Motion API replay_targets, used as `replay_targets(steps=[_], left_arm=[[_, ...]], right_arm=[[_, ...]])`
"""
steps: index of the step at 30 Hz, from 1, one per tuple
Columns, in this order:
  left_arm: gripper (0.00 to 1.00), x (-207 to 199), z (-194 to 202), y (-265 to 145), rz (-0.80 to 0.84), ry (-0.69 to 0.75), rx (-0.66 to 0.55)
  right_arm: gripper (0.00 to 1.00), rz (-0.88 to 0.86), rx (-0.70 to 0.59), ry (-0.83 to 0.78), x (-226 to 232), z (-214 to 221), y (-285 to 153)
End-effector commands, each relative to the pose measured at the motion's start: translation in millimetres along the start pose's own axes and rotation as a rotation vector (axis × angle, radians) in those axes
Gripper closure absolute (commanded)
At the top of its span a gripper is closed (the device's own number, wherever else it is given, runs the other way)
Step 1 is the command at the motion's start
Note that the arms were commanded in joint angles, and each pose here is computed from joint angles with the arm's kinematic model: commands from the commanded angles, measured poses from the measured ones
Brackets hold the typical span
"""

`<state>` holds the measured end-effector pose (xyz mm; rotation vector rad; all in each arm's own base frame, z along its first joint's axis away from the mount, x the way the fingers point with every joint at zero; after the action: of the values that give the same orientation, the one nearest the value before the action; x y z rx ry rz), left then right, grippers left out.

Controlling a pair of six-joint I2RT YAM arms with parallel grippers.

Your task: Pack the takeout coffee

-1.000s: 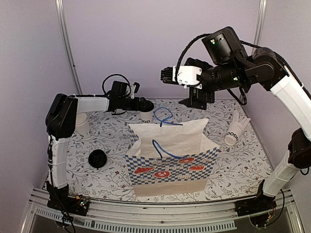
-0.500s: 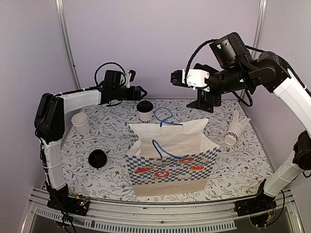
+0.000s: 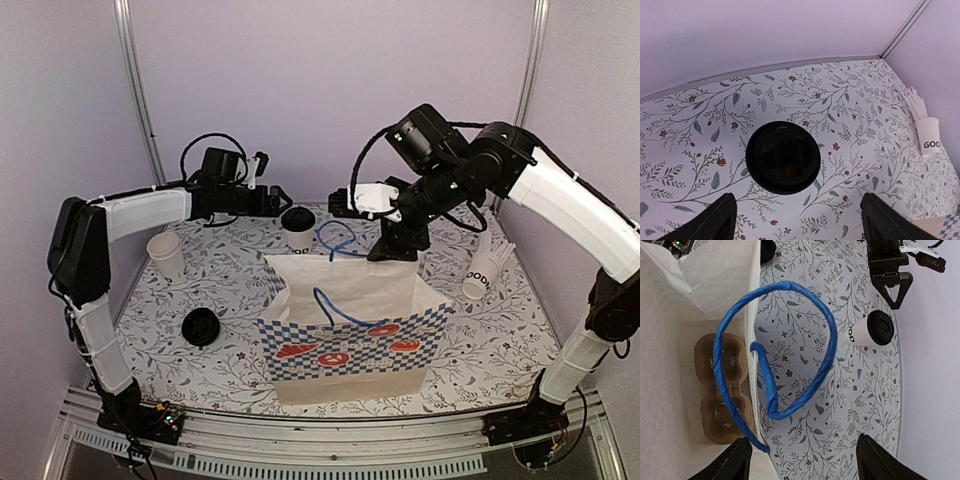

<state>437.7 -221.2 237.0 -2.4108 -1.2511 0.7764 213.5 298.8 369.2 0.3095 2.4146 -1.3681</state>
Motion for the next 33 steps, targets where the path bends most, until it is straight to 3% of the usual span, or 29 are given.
replay_targets(steps=[1, 6, 11, 12, 14, 15, 25, 33], left_arm=[[0.12, 1, 0, -16, -0.028, 0.017, -0.005], [0.12, 0, -1, -20, -0.032, 0.02, -0.012], [0.11, 2, 0, -19, -0.034, 0.021, -0.009], [0.12, 3, 1, -17, -0.036, 0.02, -0.005], [0.11, 3, 3, -15, -0.027, 0.024, -0.001], [0.11, 3, 4, -14, -0.024, 0.026, -0.004], [0.06, 8, 11, 5, -0.015, 0.046, 0.006], [0.05, 9, 17, 28, -0.009, 0.093, 0.035]], right_arm=[[0.29, -0.076, -0.008, 0.045, -2, 6, 11], [0.42, -0.176, 0.001, 0.039, 7, 7, 19], [0.63, -0.212, 0.022, 0.047, 9, 10, 26], [0.71, -0.214, 0.027, 0.048, 9, 11, 27], [0.96, -0.209, 0.036, 0.052, 6, 15, 26], [1.0, -0.2, 0.042, 0.055, 3, 18, 25], [1.0, -0.037, 0.069, 0.087, -52, 51, 5], [1.0, -0.032, 0.099, 0.097, -67, 71, 13]])
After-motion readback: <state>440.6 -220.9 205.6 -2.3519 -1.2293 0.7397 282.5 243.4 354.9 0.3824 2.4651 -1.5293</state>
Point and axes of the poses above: each gripper's point midway between its finger pads, its own y axis out along the fingers, its own x axis along the line the jaws close on, z = x × y, the point moved 8 cm from there along -y, back along the fingers
